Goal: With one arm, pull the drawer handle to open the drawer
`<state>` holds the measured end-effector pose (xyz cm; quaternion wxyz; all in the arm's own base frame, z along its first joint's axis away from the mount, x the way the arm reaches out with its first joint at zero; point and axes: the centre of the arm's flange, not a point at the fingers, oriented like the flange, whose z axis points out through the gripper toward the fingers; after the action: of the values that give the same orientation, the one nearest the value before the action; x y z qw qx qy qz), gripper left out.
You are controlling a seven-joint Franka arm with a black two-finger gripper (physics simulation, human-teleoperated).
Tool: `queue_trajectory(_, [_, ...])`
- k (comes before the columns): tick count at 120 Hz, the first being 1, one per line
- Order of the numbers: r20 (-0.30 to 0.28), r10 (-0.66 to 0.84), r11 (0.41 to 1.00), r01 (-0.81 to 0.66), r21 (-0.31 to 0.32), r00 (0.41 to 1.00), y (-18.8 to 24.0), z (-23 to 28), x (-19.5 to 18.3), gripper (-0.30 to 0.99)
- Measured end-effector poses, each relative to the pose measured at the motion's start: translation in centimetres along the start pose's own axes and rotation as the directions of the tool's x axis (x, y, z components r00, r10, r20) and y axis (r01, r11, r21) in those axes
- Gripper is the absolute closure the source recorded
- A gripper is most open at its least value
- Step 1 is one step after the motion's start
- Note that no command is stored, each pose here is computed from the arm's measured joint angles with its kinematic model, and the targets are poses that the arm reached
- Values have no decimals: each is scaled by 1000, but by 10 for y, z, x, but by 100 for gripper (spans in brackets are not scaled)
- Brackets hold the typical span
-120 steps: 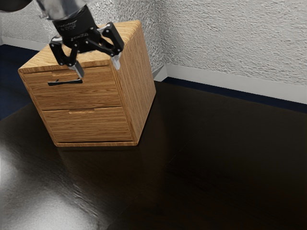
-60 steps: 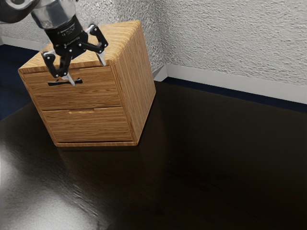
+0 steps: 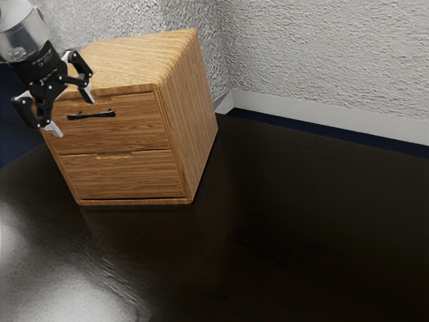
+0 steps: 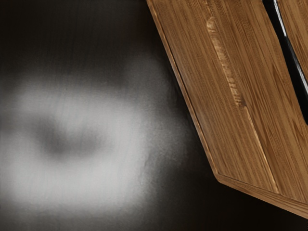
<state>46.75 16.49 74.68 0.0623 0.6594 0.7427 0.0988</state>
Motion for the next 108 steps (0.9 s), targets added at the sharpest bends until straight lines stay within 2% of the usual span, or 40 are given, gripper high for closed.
queue_trajectory(42, [-43, -178, 983, 176, -44, 983, -14, 5, 54, 0])
queue_trajectory(108, [-89, -262, 960, 250, -123, 961, 19, 36, 70, 0])
